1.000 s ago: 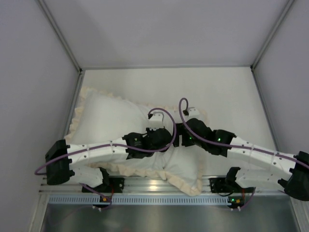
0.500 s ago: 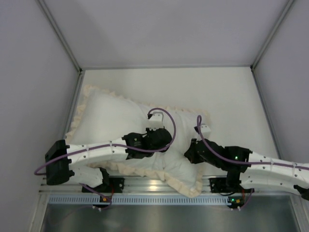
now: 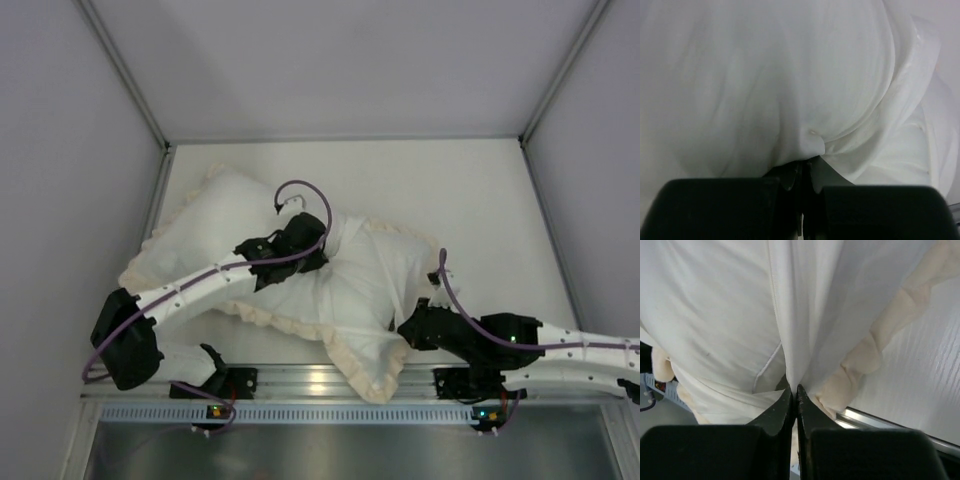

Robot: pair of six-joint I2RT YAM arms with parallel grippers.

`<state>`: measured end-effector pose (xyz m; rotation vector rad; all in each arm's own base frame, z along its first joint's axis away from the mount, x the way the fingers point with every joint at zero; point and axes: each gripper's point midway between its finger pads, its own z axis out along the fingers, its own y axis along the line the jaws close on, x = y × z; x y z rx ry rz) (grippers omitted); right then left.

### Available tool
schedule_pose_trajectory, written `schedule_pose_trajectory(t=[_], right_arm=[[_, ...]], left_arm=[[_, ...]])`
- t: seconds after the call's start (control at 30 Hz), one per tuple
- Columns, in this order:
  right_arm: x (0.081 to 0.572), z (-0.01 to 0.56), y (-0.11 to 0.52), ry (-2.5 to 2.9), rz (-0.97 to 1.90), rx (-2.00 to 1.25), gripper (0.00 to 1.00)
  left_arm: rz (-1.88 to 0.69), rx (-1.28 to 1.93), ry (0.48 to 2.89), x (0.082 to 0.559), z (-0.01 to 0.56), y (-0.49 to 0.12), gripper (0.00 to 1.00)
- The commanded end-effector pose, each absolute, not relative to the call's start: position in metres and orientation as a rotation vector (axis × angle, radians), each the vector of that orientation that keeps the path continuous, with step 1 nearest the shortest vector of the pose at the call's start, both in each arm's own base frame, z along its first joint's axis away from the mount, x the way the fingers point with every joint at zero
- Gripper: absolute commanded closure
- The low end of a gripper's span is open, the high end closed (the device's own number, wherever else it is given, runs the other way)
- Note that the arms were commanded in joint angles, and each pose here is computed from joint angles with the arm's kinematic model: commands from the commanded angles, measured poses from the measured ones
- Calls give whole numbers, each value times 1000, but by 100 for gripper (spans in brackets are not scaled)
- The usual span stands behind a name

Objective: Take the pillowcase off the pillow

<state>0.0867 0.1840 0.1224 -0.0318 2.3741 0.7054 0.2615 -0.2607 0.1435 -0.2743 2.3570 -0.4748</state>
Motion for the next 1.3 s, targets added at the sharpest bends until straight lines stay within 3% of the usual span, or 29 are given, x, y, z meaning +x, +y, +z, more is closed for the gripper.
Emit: schedule_pose_trajectory(t=[0.0,0.13,0.2,0.23,0.3,0.33,0.5,0.73,1.0,1.13,1.27], right_arm=[[79,84,156,2484,441,-76,100],[89,68,167,2458,348,-77,100],[89,62,183,2451,378,-106,100],[89,62,189,2451,406,-116,100],[87,61,205,2444,480,-130,100],[87,62,208,2437,492,-136,100],[94,69,214,2403,490,-134,100],[92,74,211,2391,570,-57,100],[87,86,209,2369,716,-12,100],[84,90,206,2362,768,0,100],[82,88,203,2368,788,14,100]], left_arm=[[-259,-363,2279,294,148,-202,100],[-251,-398,2287,304,152,-168,100],[-323,-283,2342,303,154,-182,100],[-359,-226,2361,298,153,-190,94],[-492,-80,2376,287,160,-213,73],[-514,-5,2372,274,163,-225,46],[-673,272,2132,202,242,-271,27],[-719,492,2165,117,232,-325,25],[-186,388,2248,127,142,-325,28],[-36,324,2210,139,123,-308,25],[38,358,2210,140,105,-304,12]])
